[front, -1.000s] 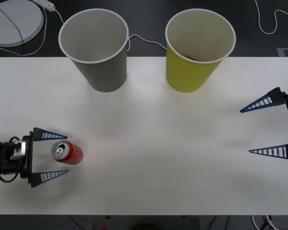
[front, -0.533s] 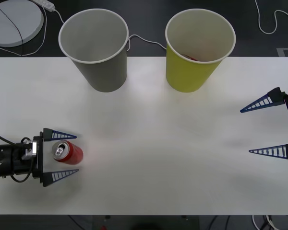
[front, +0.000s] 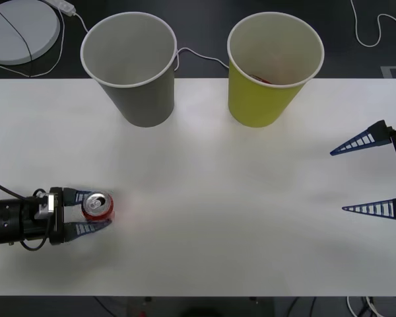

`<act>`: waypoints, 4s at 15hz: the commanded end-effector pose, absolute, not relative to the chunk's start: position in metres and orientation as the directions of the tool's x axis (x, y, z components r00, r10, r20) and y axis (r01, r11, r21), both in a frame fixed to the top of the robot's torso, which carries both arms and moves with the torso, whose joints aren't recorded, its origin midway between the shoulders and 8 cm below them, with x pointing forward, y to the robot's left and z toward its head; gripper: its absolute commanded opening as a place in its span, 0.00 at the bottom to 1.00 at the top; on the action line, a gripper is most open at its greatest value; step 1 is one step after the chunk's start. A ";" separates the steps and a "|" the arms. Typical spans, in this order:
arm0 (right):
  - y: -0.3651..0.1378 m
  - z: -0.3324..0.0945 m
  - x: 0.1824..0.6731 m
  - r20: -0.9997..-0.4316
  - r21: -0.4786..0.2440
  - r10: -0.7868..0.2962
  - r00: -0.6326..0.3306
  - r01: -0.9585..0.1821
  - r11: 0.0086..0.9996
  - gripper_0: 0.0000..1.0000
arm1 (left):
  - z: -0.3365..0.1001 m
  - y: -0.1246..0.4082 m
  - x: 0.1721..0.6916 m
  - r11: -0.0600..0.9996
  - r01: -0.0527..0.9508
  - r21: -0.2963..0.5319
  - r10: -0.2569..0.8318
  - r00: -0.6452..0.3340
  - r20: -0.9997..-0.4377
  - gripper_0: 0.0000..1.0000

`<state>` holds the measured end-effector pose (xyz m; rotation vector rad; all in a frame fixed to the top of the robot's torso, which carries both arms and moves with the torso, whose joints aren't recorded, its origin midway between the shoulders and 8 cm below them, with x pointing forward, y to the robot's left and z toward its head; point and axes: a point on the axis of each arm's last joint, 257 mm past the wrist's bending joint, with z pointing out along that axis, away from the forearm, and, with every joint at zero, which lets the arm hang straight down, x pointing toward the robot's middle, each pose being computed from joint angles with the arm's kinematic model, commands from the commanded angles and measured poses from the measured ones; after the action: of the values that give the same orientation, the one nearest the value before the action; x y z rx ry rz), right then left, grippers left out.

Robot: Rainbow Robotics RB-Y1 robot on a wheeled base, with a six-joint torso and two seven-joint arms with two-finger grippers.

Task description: Put the can into the green bin and the plastic bottle into the gray bin

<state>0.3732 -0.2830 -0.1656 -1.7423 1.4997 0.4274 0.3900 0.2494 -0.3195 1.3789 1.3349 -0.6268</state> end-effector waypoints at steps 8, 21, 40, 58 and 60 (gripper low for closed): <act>-0.283 -0.166 0.373 -0.692 -0.338 -0.678 0.246 -0.941 0.003 1.00 | -0.304 0.259 0.403 0.222 0.921 0.320 0.375 0.222 -0.900 0.00; -0.283 -0.166 0.373 -0.692 -0.338 -0.678 0.246 -0.941 0.003 1.00 | -0.239 0.310 0.424 0.237 0.934 0.269 0.632 0.062 -0.772 0.00; -0.283 -0.166 0.373 -0.692 -0.338 -0.678 0.246 -0.941 0.003 1.00 | -0.109 0.210 0.390 0.337 0.889 0.311 0.834 -0.129 -0.537 0.00; -0.283 -0.166 0.373 -0.692 -0.338 -0.678 0.246 -0.941 0.003 1.00 | 0.012 0.010 0.482 0.279 0.908 0.312 0.845 -0.078 -0.530 0.00; -0.283 -0.166 0.373 -0.692 -0.338 -0.678 0.246 -0.941 0.003 1.00 | 0.021 -0.012 0.502 0.315 0.897 0.309 0.830 -0.102 -0.548 0.00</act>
<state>0.3732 -0.2830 -0.1657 -1.7423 1.4999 0.4273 0.4953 -0.0042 0.0177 1.5410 1.9331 -0.1345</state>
